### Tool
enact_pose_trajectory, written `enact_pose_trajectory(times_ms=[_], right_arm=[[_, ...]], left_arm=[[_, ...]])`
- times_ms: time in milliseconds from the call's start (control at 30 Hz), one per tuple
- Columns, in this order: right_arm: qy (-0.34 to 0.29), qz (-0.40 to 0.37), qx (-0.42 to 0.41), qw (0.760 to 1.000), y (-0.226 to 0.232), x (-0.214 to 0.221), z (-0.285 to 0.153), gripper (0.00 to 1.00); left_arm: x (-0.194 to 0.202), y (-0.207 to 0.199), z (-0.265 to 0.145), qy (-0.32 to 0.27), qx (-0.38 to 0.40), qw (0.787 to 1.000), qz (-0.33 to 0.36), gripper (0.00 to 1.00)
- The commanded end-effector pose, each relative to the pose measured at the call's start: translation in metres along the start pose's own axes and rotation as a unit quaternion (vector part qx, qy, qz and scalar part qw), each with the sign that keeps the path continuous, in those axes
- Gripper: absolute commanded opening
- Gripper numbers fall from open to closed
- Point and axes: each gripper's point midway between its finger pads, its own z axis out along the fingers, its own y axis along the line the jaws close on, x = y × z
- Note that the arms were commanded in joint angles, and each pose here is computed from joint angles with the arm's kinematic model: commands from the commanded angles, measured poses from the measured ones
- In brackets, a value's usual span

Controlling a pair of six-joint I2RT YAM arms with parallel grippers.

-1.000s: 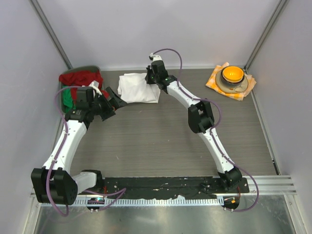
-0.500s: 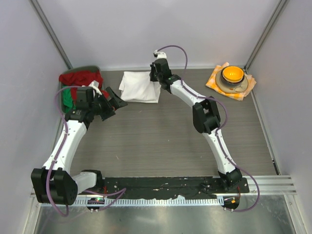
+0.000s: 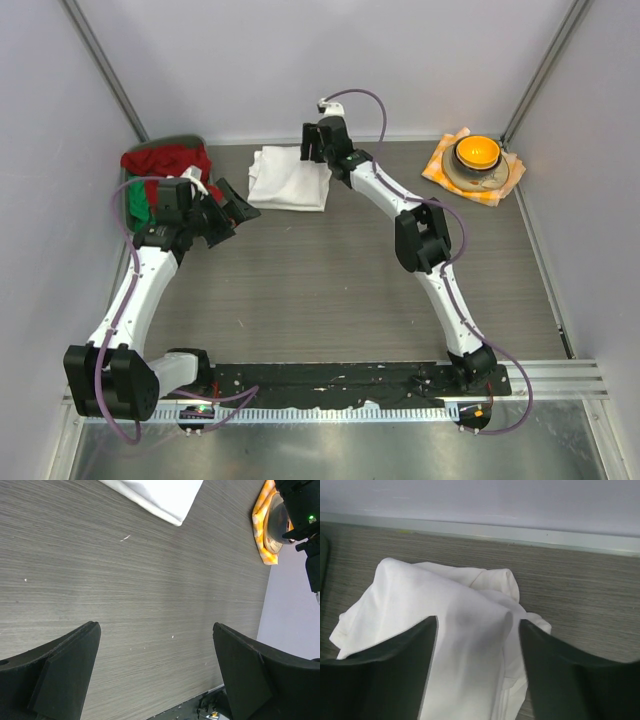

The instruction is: Fold and stack the t-shirts

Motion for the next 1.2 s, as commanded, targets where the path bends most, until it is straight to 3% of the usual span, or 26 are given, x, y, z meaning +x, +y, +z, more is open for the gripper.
enact_pose_trajectory(times_ms=[0, 100, 233, 367, 467, 600, 667, 700, 733, 800, 867, 1167], right_arm=[[0.007, -0.007, 0.009, 1.000, -0.006, 0.005, 0.007, 0.93], [-0.005, -0.021, 0.033, 0.999, -0.015, -0.006, -0.001, 0.97], [-0.051, -0.044, 0.054, 0.996, -0.019, -0.055, -0.036, 0.98], [-0.095, -0.046, 0.066, 0.992, -0.021, -0.106, -0.097, 0.99], [-0.108, -0.044, 0.063, 0.991, -0.021, -0.120, -0.139, 1.00], [-0.084, -0.022, 0.028, 0.996, -0.015, -0.114, -0.182, 1.00], [-0.053, -0.019, 0.024, 0.998, -0.020, -0.088, -0.193, 1.00], [-0.067, -0.009, 0.019, 0.998, -0.019, -0.099, -0.214, 1.00], [-0.043, 0.001, 0.024, 0.999, -0.026, -0.075, -0.218, 0.99], [-0.052, 0.018, 0.011, 0.998, -0.025, -0.076, -0.244, 1.00], [-0.026, 0.035, -0.001, 0.999, -0.028, -0.045, -0.255, 1.00], [-0.015, 0.059, -0.028, 0.998, -0.032, -0.002, -0.310, 1.00]], left_arm=[[-0.008, 0.008, 0.000, -0.024, -0.024, 0.999, 0.009, 1.00], [-0.012, 0.014, -0.001, -0.035, -0.043, 0.998, 0.004, 1.00], [-0.026, 0.003, 0.002, -0.040, -0.035, 0.999, 0.012, 1.00], [-0.038, -0.018, 0.014, -0.018, -0.007, 1.000, 0.019, 1.00], [-0.046, -0.036, 0.033, 0.000, 0.036, 0.999, 0.021, 1.00], [-0.064, -0.066, 0.067, 0.019, 0.113, 0.993, -0.009, 1.00], [-0.076, -0.079, 0.090, 0.016, 0.145, 0.989, -0.016, 1.00], [-0.080, -0.085, 0.098, 0.014, 0.156, 0.988, -0.017, 1.00], [-0.081, -0.095, 0.106, 0.022, 0.168, 0.985, -0.028, 1.00], [-0.089, -0.107, 0.134, 0.038, 0.200, 0.978, -0.034, 1.00], [-0.097, -0.121, 0.160, 0.044, 0.236, 0.970, -0.046, 1.00], [-0.134, -0.119, 0.244, 0.016, 0.263, 0.962, -0.065, 1.00]])
